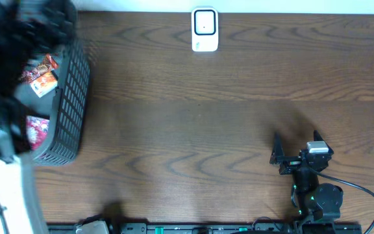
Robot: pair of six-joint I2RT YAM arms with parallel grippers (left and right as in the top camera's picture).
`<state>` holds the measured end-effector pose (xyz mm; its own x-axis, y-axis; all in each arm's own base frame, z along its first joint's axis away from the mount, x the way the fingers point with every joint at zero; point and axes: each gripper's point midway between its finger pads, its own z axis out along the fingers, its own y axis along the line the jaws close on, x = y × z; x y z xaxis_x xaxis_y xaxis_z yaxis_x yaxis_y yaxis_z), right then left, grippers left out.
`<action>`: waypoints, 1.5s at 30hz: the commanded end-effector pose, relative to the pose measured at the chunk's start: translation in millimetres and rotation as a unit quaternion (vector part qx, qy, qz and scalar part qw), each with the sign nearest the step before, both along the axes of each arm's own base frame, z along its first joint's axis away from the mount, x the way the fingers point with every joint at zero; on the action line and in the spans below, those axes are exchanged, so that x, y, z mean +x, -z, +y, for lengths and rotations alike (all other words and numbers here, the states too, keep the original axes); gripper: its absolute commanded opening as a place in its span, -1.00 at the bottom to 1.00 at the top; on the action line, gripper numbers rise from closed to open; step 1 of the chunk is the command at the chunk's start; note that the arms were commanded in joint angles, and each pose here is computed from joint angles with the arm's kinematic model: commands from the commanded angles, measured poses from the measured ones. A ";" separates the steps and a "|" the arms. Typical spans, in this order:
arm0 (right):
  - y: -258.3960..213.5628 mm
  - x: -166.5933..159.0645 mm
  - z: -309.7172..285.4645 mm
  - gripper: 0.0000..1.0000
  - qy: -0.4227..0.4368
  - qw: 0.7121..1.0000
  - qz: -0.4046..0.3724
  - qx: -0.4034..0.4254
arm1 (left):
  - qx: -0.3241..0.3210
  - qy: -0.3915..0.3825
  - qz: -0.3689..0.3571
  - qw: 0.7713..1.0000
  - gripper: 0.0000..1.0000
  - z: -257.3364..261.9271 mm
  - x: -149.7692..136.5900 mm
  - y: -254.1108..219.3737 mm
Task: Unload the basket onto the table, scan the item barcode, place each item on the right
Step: 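Reach the left gripper into the basket and grasp the purple-red bag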
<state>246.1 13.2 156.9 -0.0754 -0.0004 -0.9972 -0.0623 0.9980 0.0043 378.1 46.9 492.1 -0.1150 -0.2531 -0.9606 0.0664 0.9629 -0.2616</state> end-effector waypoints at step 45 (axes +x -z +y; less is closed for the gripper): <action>0.4 -0.3 -0.4 0.99 0.000 1.000 0.000 -0.007 | -0.139 -0.500 0.588 0.621 0.96 170.3 -84.2 408.0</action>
<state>246.1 13.2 156.8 -0.0757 -0.0008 -0.9971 -0.0623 0.9980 0.0039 301.7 216.0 99.9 -0.3531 -0.8962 -0.2687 -0.9266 0.2952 0.2330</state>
